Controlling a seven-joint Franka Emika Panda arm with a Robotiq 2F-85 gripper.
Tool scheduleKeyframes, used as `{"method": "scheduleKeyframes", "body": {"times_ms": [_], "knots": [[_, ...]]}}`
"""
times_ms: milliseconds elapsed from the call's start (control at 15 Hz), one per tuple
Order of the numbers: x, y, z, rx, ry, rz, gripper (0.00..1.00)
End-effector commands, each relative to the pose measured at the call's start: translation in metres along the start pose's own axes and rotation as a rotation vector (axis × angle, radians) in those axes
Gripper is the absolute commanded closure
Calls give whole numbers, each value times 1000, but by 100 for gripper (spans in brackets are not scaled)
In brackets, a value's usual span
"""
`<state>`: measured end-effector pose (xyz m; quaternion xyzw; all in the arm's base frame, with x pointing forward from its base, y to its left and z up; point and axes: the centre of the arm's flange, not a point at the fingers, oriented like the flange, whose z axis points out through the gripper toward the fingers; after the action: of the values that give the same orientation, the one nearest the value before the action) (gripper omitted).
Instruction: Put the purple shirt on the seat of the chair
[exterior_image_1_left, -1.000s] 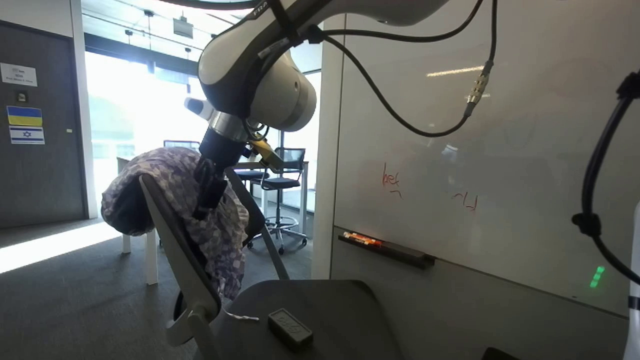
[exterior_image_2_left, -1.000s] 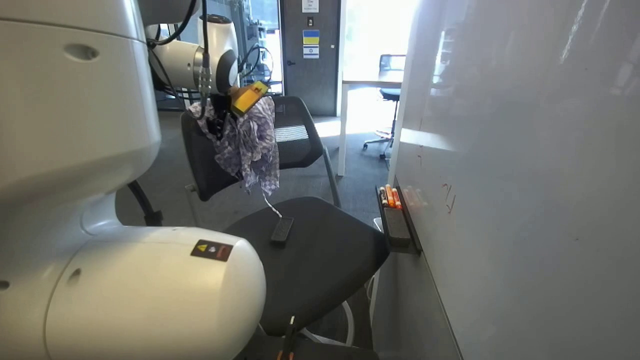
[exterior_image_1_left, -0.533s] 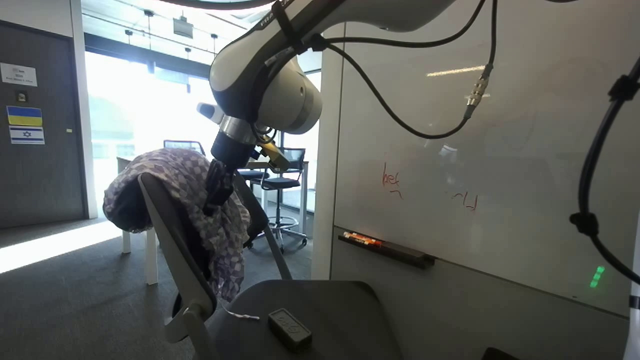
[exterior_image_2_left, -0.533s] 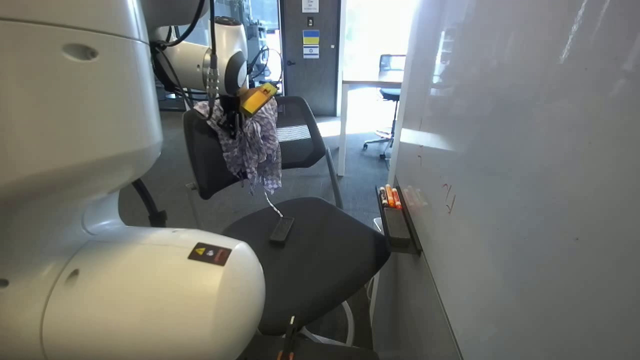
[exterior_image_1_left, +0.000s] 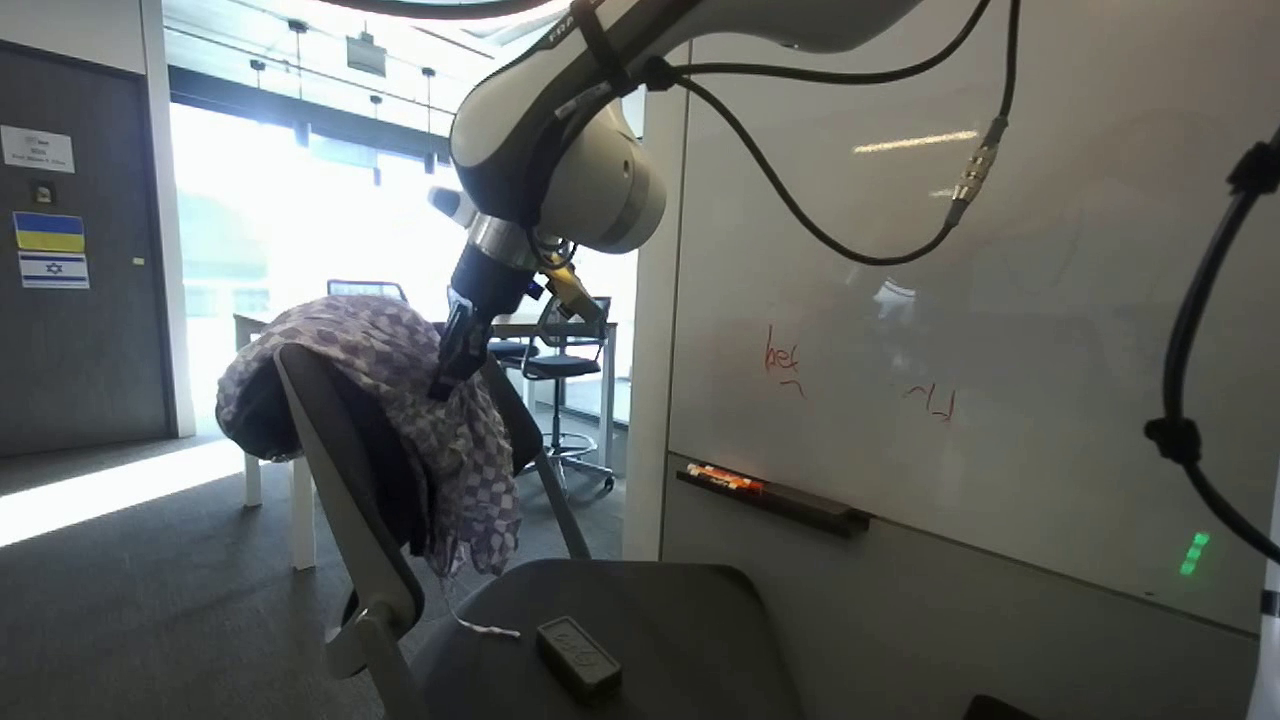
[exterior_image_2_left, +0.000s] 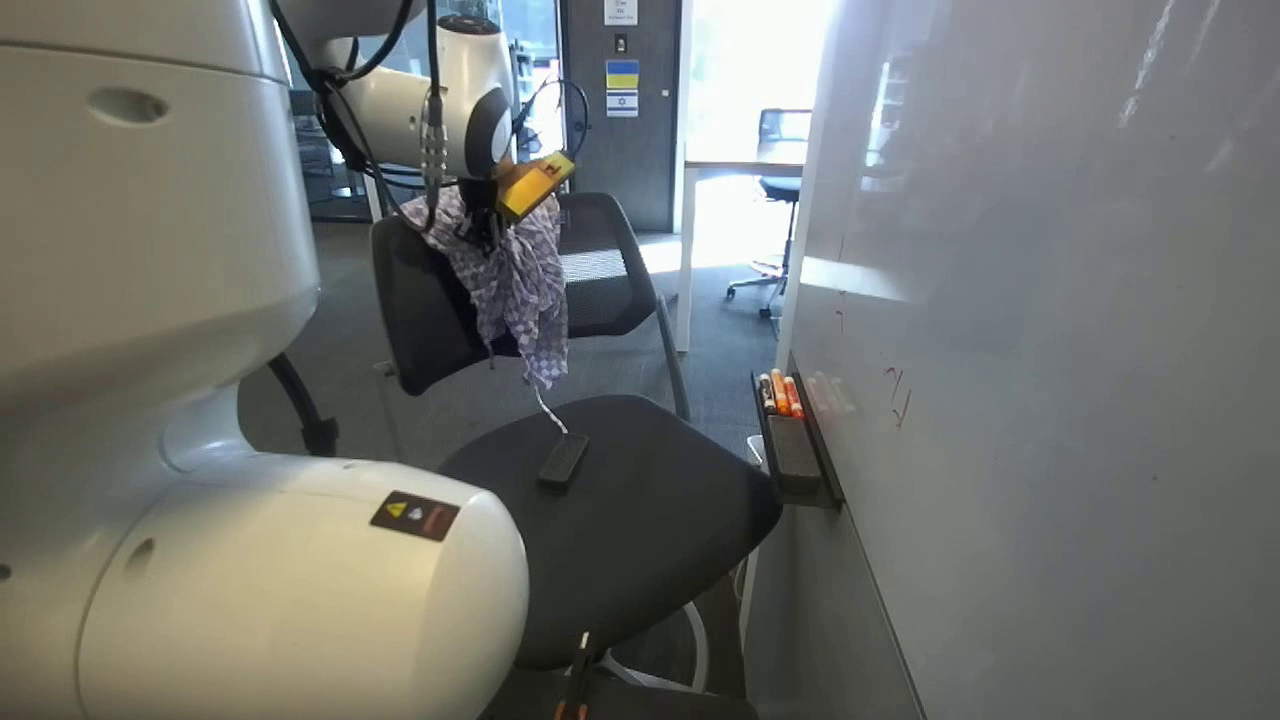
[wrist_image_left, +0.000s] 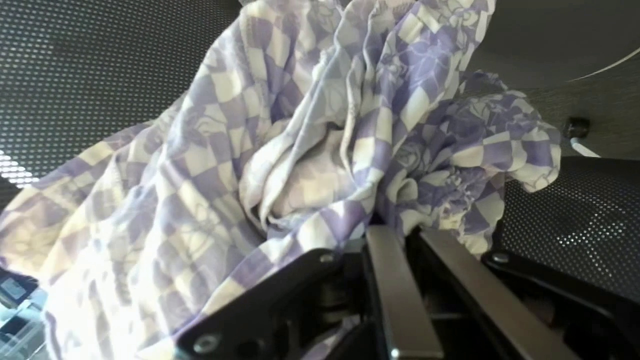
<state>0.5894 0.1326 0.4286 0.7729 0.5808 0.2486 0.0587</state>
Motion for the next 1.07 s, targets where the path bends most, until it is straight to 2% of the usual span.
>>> {"method": "scheduleKeyframes", "body": {"times_ms": [0, 267, 600, 867, 1000], "knots": [[-11, 3, -47, -110, 13, 72, 94], [-37, 18, -92, -265, 2, 180, 95], [-91, 35, -142, -462, -41, 314, 96], [-144, 43, -179, -584, -148, 435, 96], [-168, 40, -194, -613, -254, 492, 95]]}}
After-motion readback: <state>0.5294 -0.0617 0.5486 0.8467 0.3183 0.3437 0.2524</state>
